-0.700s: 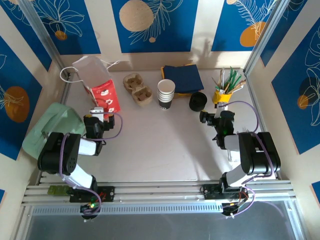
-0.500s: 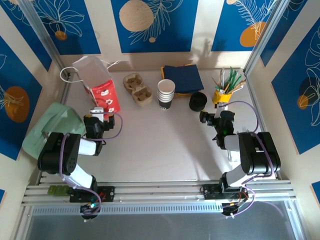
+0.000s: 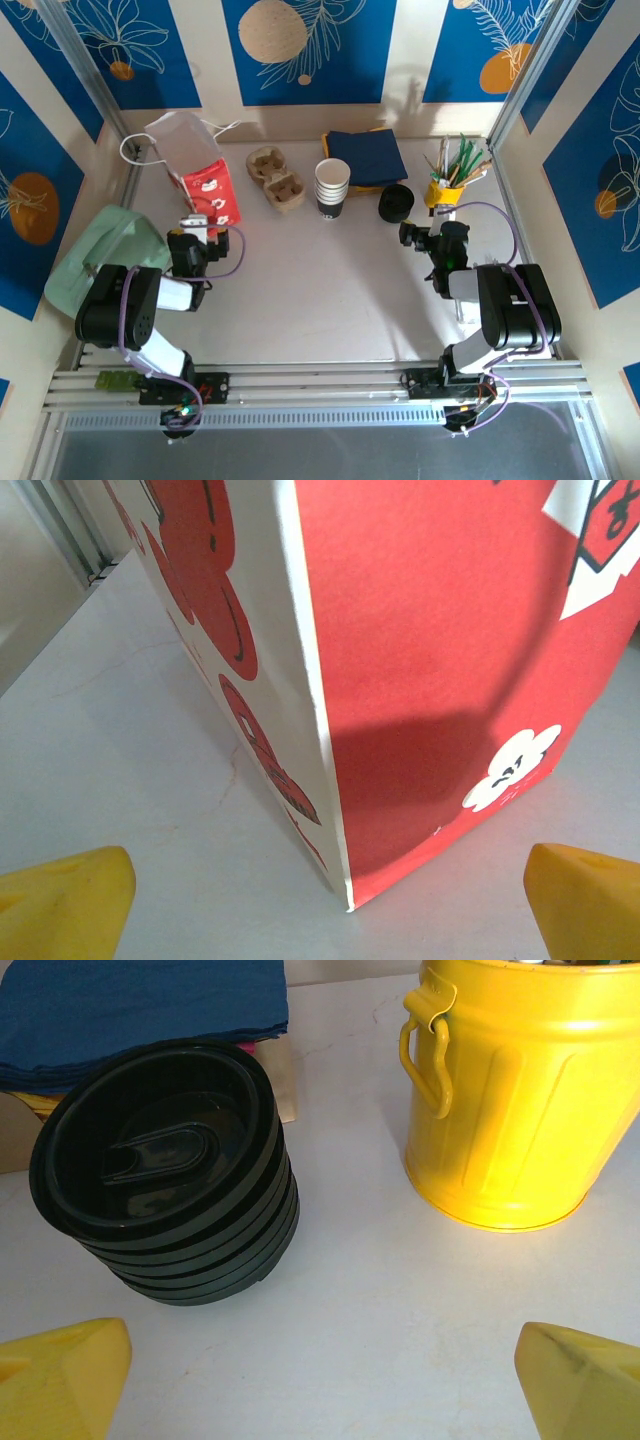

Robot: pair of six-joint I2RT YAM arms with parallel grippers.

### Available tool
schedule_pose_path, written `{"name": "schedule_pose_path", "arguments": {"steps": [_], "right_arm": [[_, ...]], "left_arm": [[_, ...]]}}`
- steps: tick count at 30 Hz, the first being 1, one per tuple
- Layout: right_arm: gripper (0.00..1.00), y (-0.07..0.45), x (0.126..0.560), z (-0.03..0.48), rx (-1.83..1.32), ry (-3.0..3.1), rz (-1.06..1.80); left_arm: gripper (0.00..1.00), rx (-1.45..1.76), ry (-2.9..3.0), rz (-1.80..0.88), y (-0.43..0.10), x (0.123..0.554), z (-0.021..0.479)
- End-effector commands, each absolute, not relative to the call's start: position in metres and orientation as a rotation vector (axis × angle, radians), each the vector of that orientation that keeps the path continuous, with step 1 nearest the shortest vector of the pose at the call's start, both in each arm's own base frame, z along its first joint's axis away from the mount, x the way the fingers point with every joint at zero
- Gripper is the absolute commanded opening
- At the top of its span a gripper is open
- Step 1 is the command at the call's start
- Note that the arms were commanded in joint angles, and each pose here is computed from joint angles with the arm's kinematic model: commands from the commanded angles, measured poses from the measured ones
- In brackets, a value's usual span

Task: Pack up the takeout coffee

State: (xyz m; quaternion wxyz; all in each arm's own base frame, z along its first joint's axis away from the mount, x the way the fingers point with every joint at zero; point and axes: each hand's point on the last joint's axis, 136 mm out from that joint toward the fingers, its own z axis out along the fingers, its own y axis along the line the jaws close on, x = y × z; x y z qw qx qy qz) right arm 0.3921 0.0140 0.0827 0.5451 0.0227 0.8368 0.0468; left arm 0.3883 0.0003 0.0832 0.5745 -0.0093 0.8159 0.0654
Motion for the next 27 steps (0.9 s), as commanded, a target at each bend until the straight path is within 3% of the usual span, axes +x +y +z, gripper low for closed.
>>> {"name": "schedule_pose_path", "arguments": {"steps": [1, 7, 21, 27], "right_arm": [[0.99, 0.013, 0.397, 0.094, 0.062, 1.942, 0.115], [0.99, 0.011, 0.396, 0.096, 0.081, 1.933, 0.075], [0.99, 0.032, 0.385, 0.129, 0.000, 1.930, -0.021], [0.99, 0.030, 0.369, 0.151, 0.252, 2.115, 0.050]], "left_arm": [[0.99, -0.022, 1.874, 0.140, 0.000, 0.392, 0.095], [0.99, -0.012, 1.844, 0.130, -0.002, 0.388, 0.099], [0.99, -0.221, 1.838, 0.082, 0.014, 0.331, 0.158], [0.99, -0.436, 1.907, 0.037, 0.026, 0.305, 0.180]]}}
